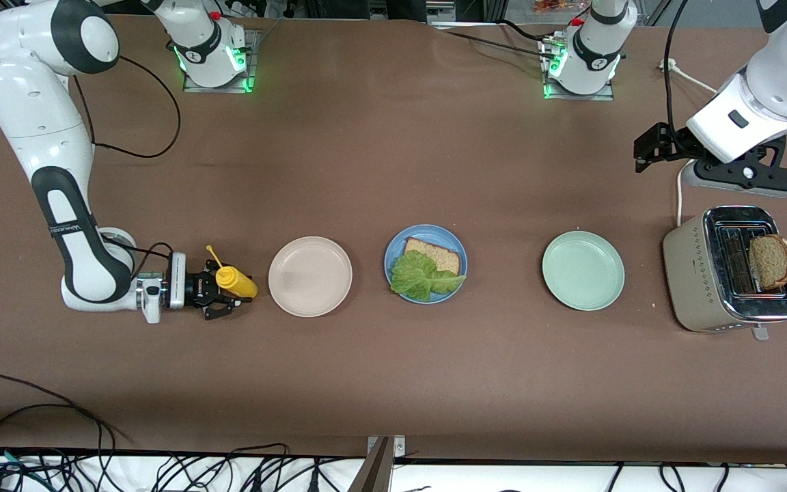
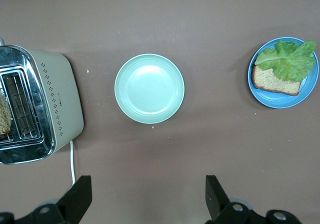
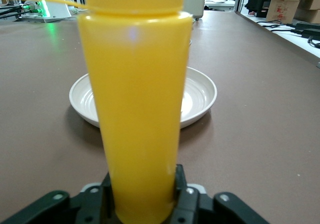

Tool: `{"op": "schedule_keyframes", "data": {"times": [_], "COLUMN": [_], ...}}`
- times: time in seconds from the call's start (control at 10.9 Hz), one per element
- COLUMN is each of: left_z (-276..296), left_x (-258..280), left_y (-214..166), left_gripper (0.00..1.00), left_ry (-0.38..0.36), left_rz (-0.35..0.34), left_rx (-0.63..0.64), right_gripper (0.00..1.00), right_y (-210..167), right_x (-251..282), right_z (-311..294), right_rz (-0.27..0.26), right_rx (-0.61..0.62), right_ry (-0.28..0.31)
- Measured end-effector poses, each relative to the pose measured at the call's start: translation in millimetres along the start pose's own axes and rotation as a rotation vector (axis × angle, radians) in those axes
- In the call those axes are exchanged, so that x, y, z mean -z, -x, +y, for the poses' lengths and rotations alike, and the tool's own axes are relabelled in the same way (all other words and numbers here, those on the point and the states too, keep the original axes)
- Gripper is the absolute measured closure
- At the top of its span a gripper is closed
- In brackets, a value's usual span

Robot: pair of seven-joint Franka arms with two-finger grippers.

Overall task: Make sandwich in blue plate with both arms
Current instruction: 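Lift the yellow bottle and carry it over the blue plate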

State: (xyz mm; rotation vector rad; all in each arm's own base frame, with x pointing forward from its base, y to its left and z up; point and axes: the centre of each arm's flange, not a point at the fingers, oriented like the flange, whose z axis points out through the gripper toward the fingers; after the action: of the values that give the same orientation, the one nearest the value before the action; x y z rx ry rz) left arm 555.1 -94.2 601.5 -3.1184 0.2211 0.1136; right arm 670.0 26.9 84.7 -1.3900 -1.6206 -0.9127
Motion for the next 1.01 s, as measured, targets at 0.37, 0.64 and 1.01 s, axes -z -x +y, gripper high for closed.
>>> {"op": "schedule_keyframes", "data": {"times": [0.37, 0.64, 1.01], "left_z": [0, 0, 1], "left_x": [0, 0, 0], "left_y": [0, 0, 0], "left_gripper": [0.00, 0.00, 0.00], "left_ry": [0.000, 0.000, 0.000], "left_rz": [0.000, 0.000, 0.000], "left_rx": [0.000, -0.001, -0.001], "right_gripper": [0.57, 0.59, 0.70], "right_y": [-8, -51, -128], "right_x": [-1, 14, 21], "right_z": [5, 19, 35], "right_rz": [-0.026, -0.198, -0.459], "right_rx": [-0.052, -0.163, -0.295], "right_ry": [-0.017, -0.088, -0.114]}}
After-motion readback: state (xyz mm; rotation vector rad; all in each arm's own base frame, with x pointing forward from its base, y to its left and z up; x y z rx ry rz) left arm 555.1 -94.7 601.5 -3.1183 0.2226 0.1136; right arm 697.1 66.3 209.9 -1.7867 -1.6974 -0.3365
